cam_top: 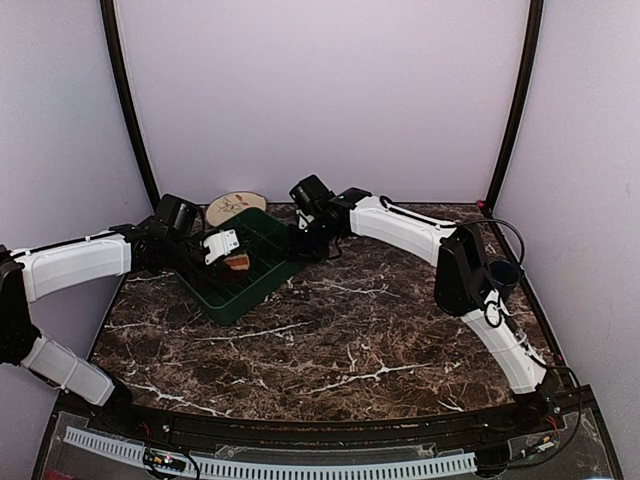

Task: Roll the socks
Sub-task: Adjust the storage box at the center of the board.

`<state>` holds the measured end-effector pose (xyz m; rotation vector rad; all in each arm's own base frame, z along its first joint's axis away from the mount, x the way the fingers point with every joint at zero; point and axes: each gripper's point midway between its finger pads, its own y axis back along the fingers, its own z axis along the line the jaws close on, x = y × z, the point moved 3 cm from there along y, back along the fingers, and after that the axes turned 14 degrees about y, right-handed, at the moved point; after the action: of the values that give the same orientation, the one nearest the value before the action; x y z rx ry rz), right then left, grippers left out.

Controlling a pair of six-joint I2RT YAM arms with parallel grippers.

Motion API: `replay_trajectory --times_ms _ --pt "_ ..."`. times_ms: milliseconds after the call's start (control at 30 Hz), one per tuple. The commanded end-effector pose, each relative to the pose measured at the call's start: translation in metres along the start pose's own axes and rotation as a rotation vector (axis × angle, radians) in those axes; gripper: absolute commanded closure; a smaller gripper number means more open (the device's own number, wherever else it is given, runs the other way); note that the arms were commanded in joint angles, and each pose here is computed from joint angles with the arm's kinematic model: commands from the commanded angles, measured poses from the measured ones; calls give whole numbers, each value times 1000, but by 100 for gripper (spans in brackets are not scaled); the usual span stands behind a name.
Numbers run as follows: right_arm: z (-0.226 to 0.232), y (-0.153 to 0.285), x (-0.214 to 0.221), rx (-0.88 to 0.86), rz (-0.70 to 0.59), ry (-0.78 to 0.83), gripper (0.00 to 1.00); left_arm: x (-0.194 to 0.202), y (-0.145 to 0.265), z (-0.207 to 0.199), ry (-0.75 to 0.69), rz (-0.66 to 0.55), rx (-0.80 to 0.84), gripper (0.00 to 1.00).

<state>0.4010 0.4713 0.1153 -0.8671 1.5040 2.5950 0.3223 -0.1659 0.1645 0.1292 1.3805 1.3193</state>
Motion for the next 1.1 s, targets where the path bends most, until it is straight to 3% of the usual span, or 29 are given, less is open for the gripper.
replay_trajectory --times_ms 0,200,467,733,900,1067 --pt "-9 -14 12 54 41 23 71 -2 0 0 -25 -23 10 100" --pt "-21 -22 24 87 91 48 86 -8 -5 -2 -40 -19 47 100" --pt "-35 -9 21 158 93 95 89 -22 -4 -28 -50 -36 213 100" --pt "-46 2 22 199 98 127 89 -22 -12 -89 -143 27 333 100" --pt "-49 5 21 201 98 135 89 -8 -19 -99 -184 30 254 100" --pt "-50 4 21 194 100 142 89 -14 -20 -76 -182 -23 71 100"
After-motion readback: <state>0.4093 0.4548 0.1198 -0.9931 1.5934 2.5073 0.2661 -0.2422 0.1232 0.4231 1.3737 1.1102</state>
